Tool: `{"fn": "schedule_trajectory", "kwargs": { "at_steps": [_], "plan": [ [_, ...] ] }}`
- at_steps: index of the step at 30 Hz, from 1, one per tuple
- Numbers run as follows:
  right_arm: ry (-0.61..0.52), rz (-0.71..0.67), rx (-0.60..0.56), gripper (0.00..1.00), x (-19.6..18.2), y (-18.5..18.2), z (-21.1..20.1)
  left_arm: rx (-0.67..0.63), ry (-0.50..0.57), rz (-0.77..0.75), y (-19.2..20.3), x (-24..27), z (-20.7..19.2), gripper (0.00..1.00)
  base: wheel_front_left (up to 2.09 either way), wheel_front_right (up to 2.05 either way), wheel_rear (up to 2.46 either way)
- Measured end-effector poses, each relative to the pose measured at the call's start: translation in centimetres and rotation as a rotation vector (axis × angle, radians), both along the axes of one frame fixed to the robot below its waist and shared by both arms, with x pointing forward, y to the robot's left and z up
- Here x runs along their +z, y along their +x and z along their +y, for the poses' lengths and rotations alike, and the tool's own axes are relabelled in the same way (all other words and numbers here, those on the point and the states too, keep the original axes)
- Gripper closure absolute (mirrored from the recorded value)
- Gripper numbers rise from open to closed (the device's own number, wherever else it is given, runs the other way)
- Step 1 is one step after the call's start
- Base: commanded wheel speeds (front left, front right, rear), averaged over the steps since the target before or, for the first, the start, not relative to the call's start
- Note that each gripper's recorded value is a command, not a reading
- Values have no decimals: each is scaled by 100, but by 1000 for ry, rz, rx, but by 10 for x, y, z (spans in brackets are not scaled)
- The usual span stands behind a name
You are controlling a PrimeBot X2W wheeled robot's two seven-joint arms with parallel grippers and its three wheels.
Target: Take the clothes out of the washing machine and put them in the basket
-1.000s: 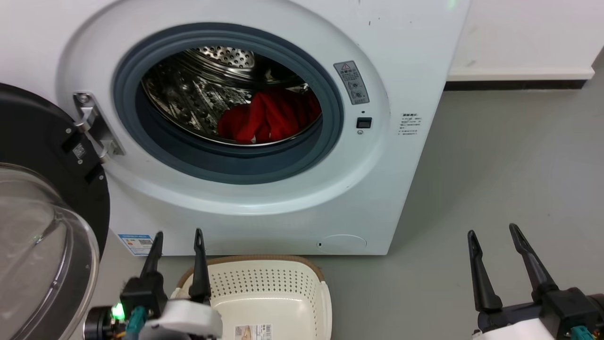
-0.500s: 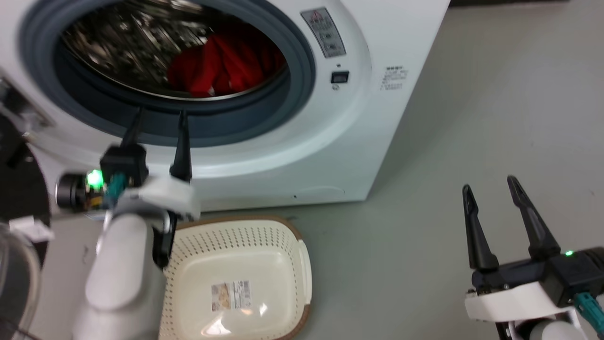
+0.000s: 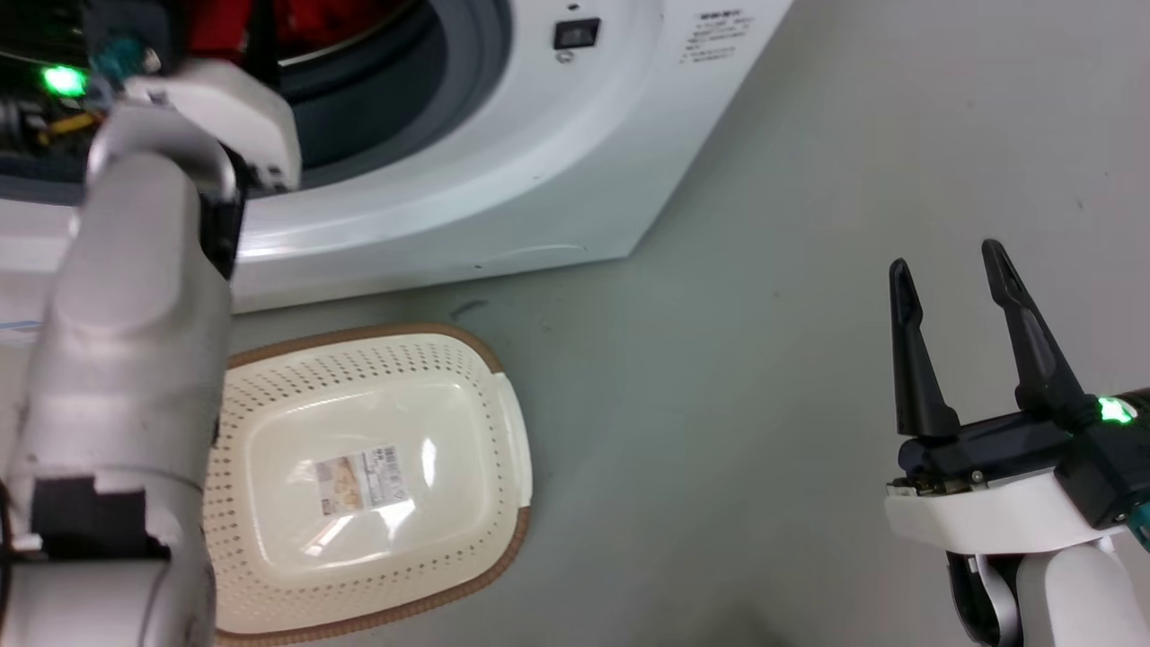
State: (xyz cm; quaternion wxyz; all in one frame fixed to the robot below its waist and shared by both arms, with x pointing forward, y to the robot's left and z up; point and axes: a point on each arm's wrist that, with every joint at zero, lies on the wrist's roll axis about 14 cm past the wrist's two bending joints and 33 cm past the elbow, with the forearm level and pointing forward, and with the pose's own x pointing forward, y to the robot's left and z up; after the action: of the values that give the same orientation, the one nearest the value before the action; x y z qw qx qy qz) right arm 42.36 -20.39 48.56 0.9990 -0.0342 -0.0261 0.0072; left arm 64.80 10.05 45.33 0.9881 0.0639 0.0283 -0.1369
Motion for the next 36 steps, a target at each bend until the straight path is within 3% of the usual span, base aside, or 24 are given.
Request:
{"fn": "schedule_trajectory", "kwargs": {
  "at_steps": [9,16,22,28,36],
  "plan": [
    [-3,32,-33,0,-16,12,-13,48,51,190,62,-37,8,0,0,0,0],
    [-7,80,-60,0,-34,14,-23,36,63,356,86,-74,-4,0,0,0,0],
    [-7,101,-73,0,-44,19,-28,49,124,475,95,-107,2,0,0,0,0],
    [-8,116,-83,0,-53,23,-32,39,121,584,92,-138,-8,0,0,0,0],
    [10,126,-75,0,-59,26,-29,23,153,614,91,-150,-13,0,0,0,0]
  ]
}}
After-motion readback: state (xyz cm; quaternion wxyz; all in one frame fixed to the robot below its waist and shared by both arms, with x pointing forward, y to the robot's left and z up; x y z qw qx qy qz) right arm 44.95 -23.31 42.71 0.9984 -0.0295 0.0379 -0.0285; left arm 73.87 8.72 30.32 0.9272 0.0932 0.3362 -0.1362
